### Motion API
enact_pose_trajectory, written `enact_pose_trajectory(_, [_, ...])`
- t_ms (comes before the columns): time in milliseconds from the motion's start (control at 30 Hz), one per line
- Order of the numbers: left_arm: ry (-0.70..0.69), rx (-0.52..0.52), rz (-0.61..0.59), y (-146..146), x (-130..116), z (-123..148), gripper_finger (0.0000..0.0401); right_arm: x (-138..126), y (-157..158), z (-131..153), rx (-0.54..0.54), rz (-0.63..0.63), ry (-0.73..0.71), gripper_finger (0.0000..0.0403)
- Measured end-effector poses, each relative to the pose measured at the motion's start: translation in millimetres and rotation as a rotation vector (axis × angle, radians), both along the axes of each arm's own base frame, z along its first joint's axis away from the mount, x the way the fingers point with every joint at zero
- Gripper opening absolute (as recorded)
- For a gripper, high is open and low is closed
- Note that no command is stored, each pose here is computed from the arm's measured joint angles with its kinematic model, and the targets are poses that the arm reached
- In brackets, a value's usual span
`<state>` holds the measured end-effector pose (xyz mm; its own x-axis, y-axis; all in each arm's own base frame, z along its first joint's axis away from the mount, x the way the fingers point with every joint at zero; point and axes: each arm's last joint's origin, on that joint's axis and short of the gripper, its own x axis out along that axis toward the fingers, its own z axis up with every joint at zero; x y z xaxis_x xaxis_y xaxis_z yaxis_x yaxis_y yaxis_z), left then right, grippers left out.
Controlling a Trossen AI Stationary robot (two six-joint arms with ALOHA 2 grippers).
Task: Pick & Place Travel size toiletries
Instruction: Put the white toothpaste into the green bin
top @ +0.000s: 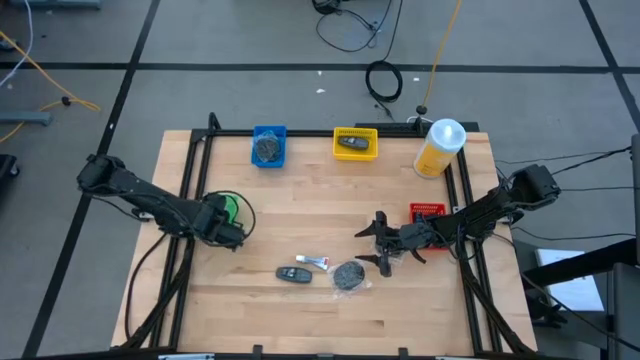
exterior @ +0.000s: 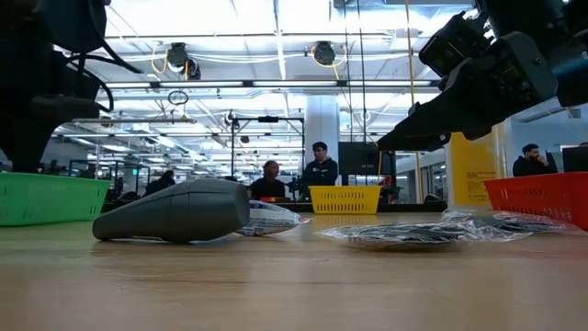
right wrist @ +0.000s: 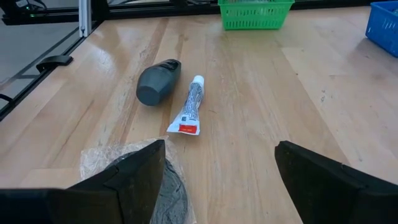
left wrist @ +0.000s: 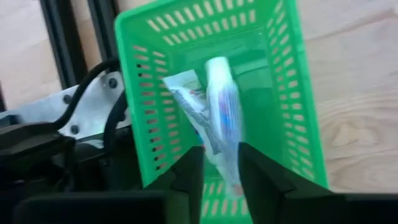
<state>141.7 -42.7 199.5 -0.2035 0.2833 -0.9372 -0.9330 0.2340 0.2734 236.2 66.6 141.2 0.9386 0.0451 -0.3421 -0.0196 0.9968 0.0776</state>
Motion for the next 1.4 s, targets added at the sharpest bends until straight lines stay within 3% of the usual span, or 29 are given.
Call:
enact_pose_trajectory(233, [-0.008, -0.023, -0.053, 3.6, -1.2, 3.8, 0.0182, 0.0, 0.0, 0.0, 0.007, -0.003, 0.001, 0.0293])
enact_pose_trajectory(400, [-0.177, 0.018, -0.167, -1.4, 12.4, 24.6, 0.0212, 0.0, 0.0, 0.0, 0.000, 0.000, 0.000, 0.0293])
enact_pose_trajectory(500, [-0.373, 0.063, -0.367, -10.7, 34.0, 34.9, 0.0214, 0.0, 0.0, 0.0, -0.011, 0.004, 0.000, 0.0293])
enact_pose_trajectory(667, [-0.742, 0.140, -0.811, -32.9, 84.0, 45.8, 0.0201, -1.2, 4.2, 0.0, -0.036, 0.030, -0.002, 0.0293])
enact_pose_trajectory(800, [-0.877, 0.215, -1.064, -46.9, 117.8, 41.2, 0.0186, -2.4, 7.2, 0.1, -0.060, 0.012, -0.007, 0.0293])
enact_pose_trajectory(933, [-0.833, 0.247, -1.205, -52.5, 143.9, 13.8, 0.0172, -2.8, 8.0, 0.0, -0.068, 0.010, -0.006, 0.0293])
enact_pose_trajectory(1067, [-0.757, 0.245, -1.223, -48.6, 163.0, -19.1, 0.0162, -2.7, 7.9, 0.1, -0.067, 0.010, -0.007, 0.0293])
enact_pose_trajectory(1267, [-0.693, 0.100, -1.260, -36.8, 176.5, -56.3, 0.0161, -2.7, 7.9, 0.1, -0.070, 0.011, -0.007, 0.0293])
enact_pose_trajectory(1400, [-0.684, 0.067, -1.278, -33.3, 180.5, -67.0, 0.0161, -2.7, 7.8, 0.1, -0.070, 0.010, -0.008, 0.0293])
